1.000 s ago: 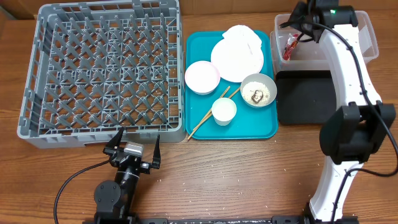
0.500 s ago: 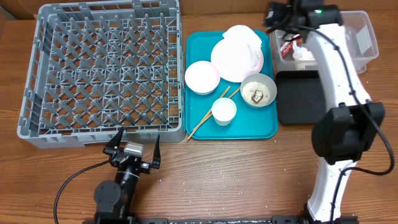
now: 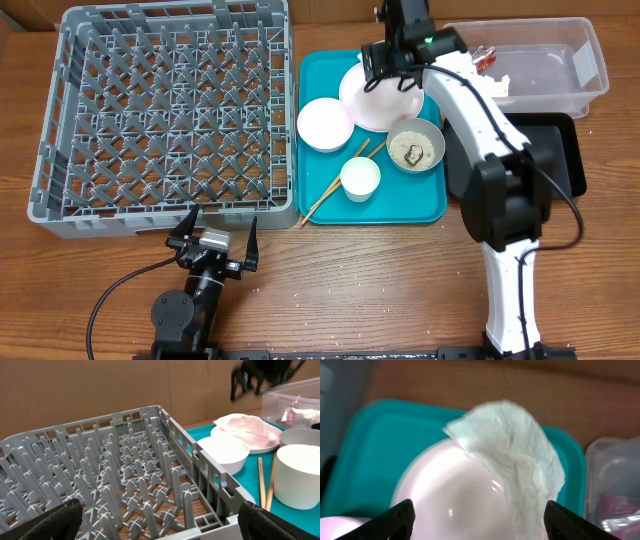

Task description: Sort waste into correct bins and load items into the dishwasher

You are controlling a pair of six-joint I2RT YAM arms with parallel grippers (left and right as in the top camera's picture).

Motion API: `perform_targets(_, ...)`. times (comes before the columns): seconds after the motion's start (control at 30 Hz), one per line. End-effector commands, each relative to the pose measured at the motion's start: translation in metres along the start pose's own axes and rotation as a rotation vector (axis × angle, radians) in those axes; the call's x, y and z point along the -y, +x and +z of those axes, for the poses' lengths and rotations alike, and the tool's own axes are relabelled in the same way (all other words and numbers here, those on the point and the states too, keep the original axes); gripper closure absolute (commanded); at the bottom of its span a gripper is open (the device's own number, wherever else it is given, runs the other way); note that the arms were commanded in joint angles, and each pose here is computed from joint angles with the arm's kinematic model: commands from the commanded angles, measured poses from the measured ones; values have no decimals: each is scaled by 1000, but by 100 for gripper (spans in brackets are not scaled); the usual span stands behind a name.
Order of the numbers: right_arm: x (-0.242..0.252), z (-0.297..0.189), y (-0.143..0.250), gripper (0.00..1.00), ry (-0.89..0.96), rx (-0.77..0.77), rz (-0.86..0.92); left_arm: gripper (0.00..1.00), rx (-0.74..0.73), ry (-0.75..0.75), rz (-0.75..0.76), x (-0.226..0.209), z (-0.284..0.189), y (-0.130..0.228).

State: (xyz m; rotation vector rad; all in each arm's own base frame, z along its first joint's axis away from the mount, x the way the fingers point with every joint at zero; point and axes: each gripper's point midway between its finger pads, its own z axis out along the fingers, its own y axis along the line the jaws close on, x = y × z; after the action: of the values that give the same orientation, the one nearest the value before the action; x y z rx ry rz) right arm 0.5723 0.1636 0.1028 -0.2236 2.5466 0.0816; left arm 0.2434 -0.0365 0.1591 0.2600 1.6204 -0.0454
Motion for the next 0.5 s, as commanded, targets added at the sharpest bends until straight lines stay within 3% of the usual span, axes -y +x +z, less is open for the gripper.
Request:
perform_targets(0.0, 17, 22, 17, 18, 38, -53, -2, 0, 1, -14, 11, -3, 0, 1)
perform_targets(0.27, 33, 43, 35, 18, 132, -100, -12, 0, 1, -14, 11, -3, 0, 1)
perform_targets(0.47, 31, 52, 48, 25, 126, -141, -17, 0, 2, -14, 11, -3, 0, 1)
